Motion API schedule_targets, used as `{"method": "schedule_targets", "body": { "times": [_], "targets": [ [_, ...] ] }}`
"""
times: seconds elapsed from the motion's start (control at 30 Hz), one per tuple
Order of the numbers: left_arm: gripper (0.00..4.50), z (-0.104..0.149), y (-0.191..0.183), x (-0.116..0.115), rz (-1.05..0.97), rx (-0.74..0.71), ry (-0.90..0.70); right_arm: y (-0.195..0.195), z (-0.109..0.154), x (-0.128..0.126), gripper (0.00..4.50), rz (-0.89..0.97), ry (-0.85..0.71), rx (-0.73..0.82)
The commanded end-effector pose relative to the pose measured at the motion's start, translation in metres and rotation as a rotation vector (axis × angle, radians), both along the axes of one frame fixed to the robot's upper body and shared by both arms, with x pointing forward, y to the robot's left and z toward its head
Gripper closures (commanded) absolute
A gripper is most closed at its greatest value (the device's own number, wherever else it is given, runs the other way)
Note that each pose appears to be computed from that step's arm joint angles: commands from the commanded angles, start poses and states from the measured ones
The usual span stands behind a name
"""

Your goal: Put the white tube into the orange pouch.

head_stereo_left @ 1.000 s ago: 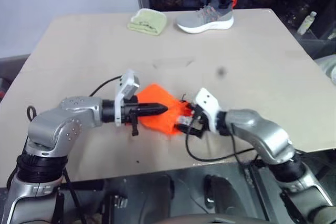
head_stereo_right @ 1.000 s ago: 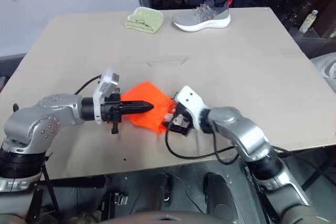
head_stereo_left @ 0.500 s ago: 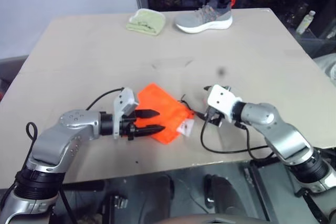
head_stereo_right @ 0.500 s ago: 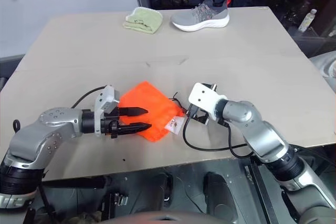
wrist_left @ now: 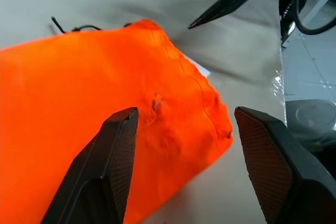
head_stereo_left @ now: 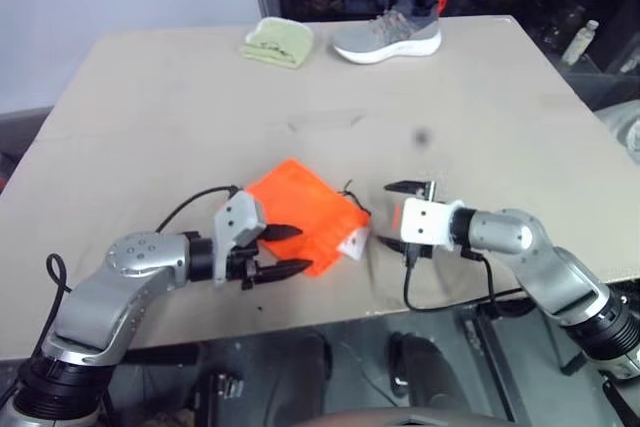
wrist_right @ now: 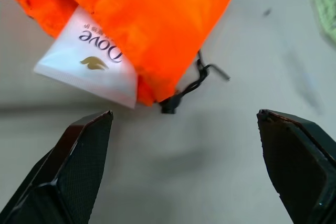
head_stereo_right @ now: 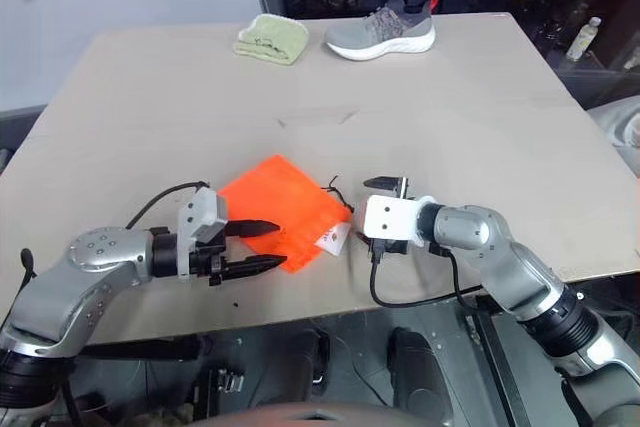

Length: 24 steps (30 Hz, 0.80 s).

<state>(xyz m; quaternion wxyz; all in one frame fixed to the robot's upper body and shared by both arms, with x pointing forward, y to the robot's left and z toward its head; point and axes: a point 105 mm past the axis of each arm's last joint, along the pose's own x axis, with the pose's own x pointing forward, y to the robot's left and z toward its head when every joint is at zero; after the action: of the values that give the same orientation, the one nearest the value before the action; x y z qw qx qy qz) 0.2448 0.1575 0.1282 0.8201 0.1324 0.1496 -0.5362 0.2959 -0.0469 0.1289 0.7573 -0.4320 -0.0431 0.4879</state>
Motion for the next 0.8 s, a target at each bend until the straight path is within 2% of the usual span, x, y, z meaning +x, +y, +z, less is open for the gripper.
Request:
{"method": "schedule_targets", "body": {
  "times": [0.03, 0.1, 0.17, 0.2, 0.3, 0.37, 0.4, 0.5, 0.53, 0.63, 0.7, 0.8],
  "targets": [
    [1.45, 0.009, 0.001, -0.004, 0.002, -0.004, -0.051, 0.011, 0.011, 0.014, 0.26, -0.030, -0.087, 0.059],
    [1.44, 0.007, 0.004, -0.006, 0.015, -0.001, -0.048, 0.014, 0.007, 0.015, 0.77, -0.017, -0.077, 0.057],
    [1.44, 0.005, 0.008, -0.008, 0.029, 0.001, -0.044, 0.017, -0.002, 0.008, 1.77, 0.024, -0.057, 0.036],
    [1.44, 0.005, 0.010, -0.008, 0.035, 0.003, -0.044, 0.017, -0.004, 0.006, 2.12, 0.029, -0.052, 0.038],
    [1.44, 0.004, 0.013, -0.010, 0.049, 0.000, -0.043, 0.018, -0.006, 0.004, 2.12, 0.039, -0.054, 0.038],
    [1.44, 0.002, 0.014, -0.012, 0.057, 0.000, -0.041, 0.017, -0.004, 0.007, 2.55, 0.017, -0.066, 0.066],
    [1.44, 0.001, 0.015, -0.013, 0.060, -0.001, -0.039, 0.017, -0.002, 0.008, 2.87, 0.013, -0.069, 0.080],
    [1.44, -0.002, 0.018, -0.015, 0.079, -0.010, -0.030, 0.019, 0.007, 0.011, 4.24, 0.006, -0.056, 0.144],
    [1.44, -0.004, 0.019, -0.016, 0.085, -0.012, -0.028, 0.021, 0.011, 0.011, 4.41, 0.015, -0.052, 0.157],
    [1.44, -0.005, 0.020, -0.015, 0.124, -0.039, -0.040, 0.026, 0.025, 0.014, 4.41, 0.017, -0.004, 0.233],
    [1.44, -0.001, 0.012, -0.012, 0.159, -0.070, -0.079, 0.032, 0.044, 0.023, 4.41, -0.026, 0.073, 0.357],
    [1.44, 0.006, -0.001, -0.010, 0.184, -0.105, -0.116, 0.039, 0.064, 0.030, 4.41, -0.065, 0.140, 0.440]
  ]
}}
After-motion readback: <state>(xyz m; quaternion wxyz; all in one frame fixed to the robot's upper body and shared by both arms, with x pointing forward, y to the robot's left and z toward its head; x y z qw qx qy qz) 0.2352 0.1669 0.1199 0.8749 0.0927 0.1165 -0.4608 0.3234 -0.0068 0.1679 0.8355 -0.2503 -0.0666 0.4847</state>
